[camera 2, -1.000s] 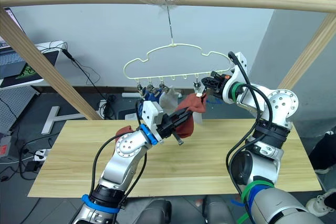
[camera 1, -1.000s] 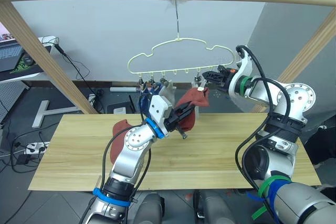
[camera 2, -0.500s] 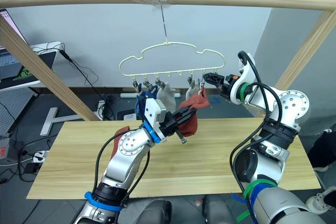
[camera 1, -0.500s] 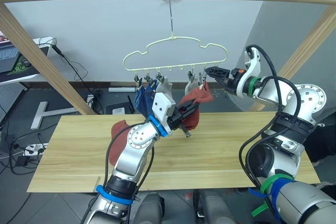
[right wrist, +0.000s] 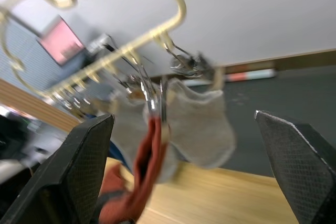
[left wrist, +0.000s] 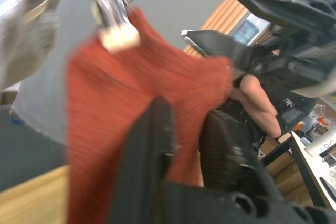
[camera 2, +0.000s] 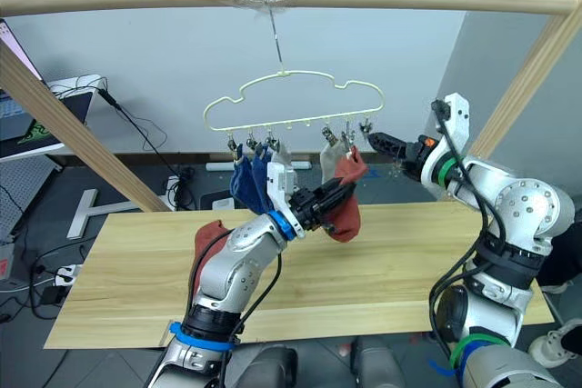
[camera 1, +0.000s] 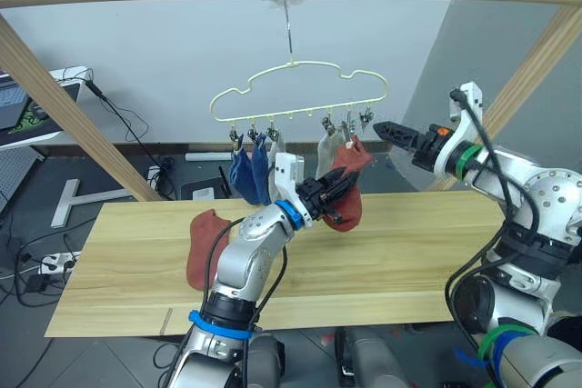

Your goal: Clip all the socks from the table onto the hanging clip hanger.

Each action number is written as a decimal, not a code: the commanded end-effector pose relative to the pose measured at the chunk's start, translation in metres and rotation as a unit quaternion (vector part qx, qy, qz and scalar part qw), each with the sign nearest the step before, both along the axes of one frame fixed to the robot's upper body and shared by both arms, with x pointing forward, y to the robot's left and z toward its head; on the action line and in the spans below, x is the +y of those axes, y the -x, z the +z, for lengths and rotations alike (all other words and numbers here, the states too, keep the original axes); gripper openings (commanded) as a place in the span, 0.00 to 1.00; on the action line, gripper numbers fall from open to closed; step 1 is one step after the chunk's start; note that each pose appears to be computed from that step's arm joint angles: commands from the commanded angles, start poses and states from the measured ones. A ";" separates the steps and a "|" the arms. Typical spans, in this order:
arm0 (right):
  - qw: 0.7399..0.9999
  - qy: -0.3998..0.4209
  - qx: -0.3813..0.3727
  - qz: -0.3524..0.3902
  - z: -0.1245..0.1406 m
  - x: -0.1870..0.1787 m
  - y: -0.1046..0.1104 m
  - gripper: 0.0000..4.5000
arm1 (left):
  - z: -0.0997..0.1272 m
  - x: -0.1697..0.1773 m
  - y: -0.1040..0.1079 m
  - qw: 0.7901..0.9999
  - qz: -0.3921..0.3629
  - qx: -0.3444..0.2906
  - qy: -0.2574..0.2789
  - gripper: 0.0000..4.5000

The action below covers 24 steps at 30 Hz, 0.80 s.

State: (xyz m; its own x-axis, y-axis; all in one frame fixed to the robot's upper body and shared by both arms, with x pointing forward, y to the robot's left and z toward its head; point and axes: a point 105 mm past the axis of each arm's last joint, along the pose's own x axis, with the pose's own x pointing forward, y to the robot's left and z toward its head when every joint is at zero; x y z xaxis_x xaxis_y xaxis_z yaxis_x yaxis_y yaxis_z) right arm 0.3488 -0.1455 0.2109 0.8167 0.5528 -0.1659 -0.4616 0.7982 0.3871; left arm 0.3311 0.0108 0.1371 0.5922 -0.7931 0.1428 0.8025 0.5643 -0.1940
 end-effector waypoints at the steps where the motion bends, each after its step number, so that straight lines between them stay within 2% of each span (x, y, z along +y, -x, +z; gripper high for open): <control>1: 0.997 0.051 -0.057 -0.003 0.004 0.001 0.008 1.00 | 0.006 0.004 0.001 1.000 -0.007 -0.026 -0.006 0.56; 7: 0.989 0.109 -0.095 -0.013 -0.009 0.001 0.010 1.00 | 0.004 0.019 0.004 0.999 -0.005 -0.033 -0.025 0.96; 8: 0.986 0.128 -0.110 -0.013 -0.009 0.002 0.010 1.00 | 0.005 0.024 0.004 0.999 0.002 -0.036 -0.029 0.99; 16: 0.964 0.167 -0.201 -0.047 -0.008 0.016 0.007 1.00 | 0.021 0.071 0.017 0.991 0.012 -0.088 -0.101 0.99; 19: 0.954 0.185 -0.225 -0.070 -0.012 0.020 0.002 0.87 | 0.038 0.094 0.023 0.983 0.018 -0.120 -0.135 1.00; 22: 0.950 0.173 -0.242 -0.089 -0.010 0.025 -0.002 0.87 | 0.052 0.106 0.027 0.975 0.024 -0.148 -0.162 1.00; 24: 0.947 0.166 -0.253 -0.106 -0.007 0.026 -0.005 0.87 | 0.060 0.106 0.029 0.976 0.027 -0.152 -0.155 1.00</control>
